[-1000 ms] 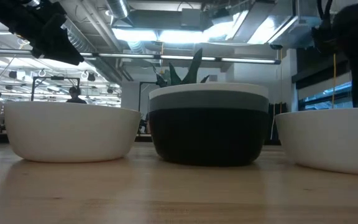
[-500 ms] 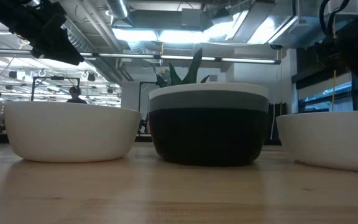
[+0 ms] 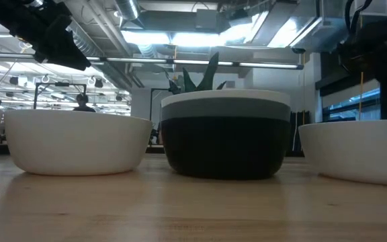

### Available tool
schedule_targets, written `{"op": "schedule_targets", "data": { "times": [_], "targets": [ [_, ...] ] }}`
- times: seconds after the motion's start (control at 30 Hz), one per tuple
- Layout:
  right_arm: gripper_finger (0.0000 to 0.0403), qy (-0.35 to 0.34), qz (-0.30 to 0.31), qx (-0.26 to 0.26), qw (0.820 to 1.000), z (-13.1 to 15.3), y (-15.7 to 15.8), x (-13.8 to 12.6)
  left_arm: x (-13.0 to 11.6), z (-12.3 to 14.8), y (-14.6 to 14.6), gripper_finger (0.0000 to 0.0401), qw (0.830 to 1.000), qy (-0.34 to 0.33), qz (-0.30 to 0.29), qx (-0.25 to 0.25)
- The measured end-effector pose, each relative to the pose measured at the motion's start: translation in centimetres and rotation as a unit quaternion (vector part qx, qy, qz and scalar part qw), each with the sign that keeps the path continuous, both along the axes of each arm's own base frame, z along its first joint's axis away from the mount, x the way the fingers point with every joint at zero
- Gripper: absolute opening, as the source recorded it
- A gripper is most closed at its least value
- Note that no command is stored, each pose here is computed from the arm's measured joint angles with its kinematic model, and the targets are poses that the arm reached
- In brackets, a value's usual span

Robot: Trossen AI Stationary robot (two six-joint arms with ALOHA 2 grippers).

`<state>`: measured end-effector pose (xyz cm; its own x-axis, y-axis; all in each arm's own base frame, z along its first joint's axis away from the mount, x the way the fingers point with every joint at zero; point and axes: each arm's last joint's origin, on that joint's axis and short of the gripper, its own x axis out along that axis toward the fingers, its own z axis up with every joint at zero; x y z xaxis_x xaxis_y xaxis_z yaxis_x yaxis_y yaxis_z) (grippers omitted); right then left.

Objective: Nest bowls inside each other
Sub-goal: Stack the white bowl on the white bowl

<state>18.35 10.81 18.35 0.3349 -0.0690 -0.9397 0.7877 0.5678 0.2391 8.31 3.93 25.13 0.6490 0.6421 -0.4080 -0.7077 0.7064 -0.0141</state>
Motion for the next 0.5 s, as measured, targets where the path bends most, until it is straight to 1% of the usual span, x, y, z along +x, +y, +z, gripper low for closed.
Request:
{"op": "schedule_targets", "data": {
  "times": [0.3, 0.5],
  "targets": [
    [0.0163, -0.006, -0.009, -0.014, 1.000, 0.01, -0.23, 0.07, 0.01, -0.01, 0.00, 0.0161, 1.000, 0.000, 0.000, 0.000],
    [0.0199, -0.008, 0.007, -0.028, 1.000, 0.04, -0.29, 0.07, 0.00, -0.01, 0.00, 0.0161, 1.000, 0.000, 0.000, 0.000]
  ]
}}
